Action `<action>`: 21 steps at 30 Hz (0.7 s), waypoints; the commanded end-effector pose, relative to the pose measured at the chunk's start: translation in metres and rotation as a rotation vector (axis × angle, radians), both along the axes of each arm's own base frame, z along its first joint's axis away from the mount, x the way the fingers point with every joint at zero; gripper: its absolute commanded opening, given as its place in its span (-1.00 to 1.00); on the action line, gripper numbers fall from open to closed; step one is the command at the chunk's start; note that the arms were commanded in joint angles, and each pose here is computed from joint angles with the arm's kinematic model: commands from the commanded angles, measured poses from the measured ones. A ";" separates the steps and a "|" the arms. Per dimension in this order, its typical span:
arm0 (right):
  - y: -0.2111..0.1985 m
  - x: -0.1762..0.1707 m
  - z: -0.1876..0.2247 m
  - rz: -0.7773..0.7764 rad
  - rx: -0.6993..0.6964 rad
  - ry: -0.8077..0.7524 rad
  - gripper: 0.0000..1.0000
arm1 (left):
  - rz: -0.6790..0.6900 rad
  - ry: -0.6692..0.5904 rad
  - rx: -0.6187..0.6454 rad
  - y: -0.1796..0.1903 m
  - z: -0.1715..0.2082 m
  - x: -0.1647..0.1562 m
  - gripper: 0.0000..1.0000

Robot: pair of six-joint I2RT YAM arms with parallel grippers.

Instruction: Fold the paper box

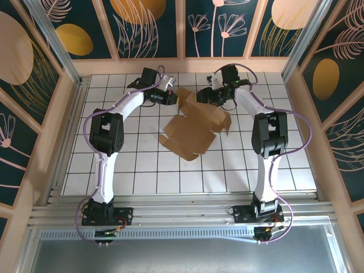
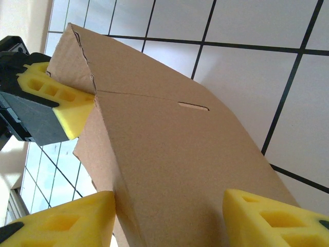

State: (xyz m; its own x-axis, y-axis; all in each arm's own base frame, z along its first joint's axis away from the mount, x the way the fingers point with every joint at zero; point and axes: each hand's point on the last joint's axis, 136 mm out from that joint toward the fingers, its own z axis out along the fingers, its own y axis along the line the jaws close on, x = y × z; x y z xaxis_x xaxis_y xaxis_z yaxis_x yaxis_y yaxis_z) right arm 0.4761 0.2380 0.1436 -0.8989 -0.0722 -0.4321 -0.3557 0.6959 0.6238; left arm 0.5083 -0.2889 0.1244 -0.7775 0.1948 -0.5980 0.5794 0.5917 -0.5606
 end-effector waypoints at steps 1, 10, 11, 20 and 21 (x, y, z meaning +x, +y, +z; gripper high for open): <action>-0.005 -0.009 -0.030 -0.022 -0.068 0.071 0.15 | -0.057 -0.071 -0.131 -0.021 0.078 -0.018 -1.00; -0.005 -0.010 -0.030 -0.024 -0.066 0.070 0.16 | -0.033 -0.100 -0.074 -0.029 0.082 -0.036 -1.00; -0.005 -0.010 -0.029 -0.024 -0.067 0.069 0.15 | -0.027 -0.089 -0.060 -0.028 0.075 -0.037 -1.00; 0.005 -0.021 -0.029 0.005 -0.046 0.073 0.16 | 0.053 -0.076 0.029 -0.006 0.028 -0.051 -1.00; 0.008 -0.024 -0.026 0.016 -0.023 0.072 0.19 | 0.061 -0.080 0.034 -0.004 0.025 -0.052 -0.98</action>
